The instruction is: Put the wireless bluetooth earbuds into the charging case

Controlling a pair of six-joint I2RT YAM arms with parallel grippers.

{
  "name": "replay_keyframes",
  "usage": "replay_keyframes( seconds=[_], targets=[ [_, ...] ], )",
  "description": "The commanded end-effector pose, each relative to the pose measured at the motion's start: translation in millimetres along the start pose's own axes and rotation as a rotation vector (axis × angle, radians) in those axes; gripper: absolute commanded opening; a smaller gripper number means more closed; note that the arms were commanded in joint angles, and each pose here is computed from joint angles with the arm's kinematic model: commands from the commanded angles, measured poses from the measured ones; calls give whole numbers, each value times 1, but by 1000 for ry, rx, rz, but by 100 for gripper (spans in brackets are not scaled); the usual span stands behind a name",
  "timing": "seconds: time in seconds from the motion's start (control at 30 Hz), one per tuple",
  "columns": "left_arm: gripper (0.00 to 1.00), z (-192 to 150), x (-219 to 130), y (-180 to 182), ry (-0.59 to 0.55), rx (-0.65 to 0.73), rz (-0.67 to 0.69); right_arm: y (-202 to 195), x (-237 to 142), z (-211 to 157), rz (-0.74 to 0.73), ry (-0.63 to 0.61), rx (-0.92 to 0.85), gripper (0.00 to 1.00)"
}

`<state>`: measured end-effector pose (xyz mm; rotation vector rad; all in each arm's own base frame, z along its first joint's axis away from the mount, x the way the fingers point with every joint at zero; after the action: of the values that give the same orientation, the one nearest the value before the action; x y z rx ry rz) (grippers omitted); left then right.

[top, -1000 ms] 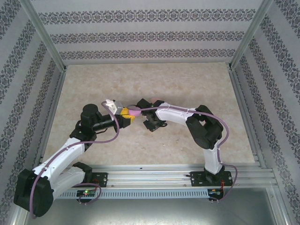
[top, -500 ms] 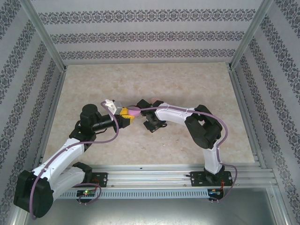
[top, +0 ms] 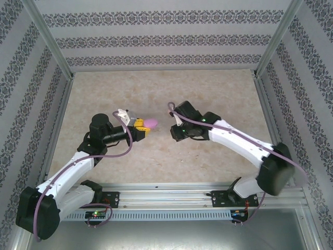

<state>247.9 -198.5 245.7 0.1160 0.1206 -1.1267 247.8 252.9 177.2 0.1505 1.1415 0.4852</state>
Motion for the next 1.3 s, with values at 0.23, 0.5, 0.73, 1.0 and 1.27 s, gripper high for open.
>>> replay_keyframes(
  seconds=[0.23, 0.5, 0.73, 1.0, 1.27],
  targets=[
    [21, 20, 3, -3, -30, 20, -84, 95, -58, -6, 442, 21, -73, 17],
    [21, 19, 2, -7, -29, 0, -112, 113, -63, 17, 463, -8, -101, 16],
    [21, 18, 2, -10, -35, -5, -129, 109, -69, 35, 443, -52, -66, 16],
    [21, 19, 2, -13, -53, -18, -145, 97, -87, 60, 439, -158, -24, 16],
    [21, 19, 2, -13, -57, -22, -151, 101, -81, 61, 471, -127, -22, 17]
  ],
)
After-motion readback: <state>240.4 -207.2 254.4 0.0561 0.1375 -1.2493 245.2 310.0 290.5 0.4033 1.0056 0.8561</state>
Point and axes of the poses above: each hand's point on the last joint's axis, 136 mm out from that joint toward the fingers, its own x axis out along the fingers, its own y axis along the line the jaws close on, z = x × y, the point moved 2 cm from there along -x, back along the fingers, and after that the axes turned 11 degrees about x, right-handed, at the moved point
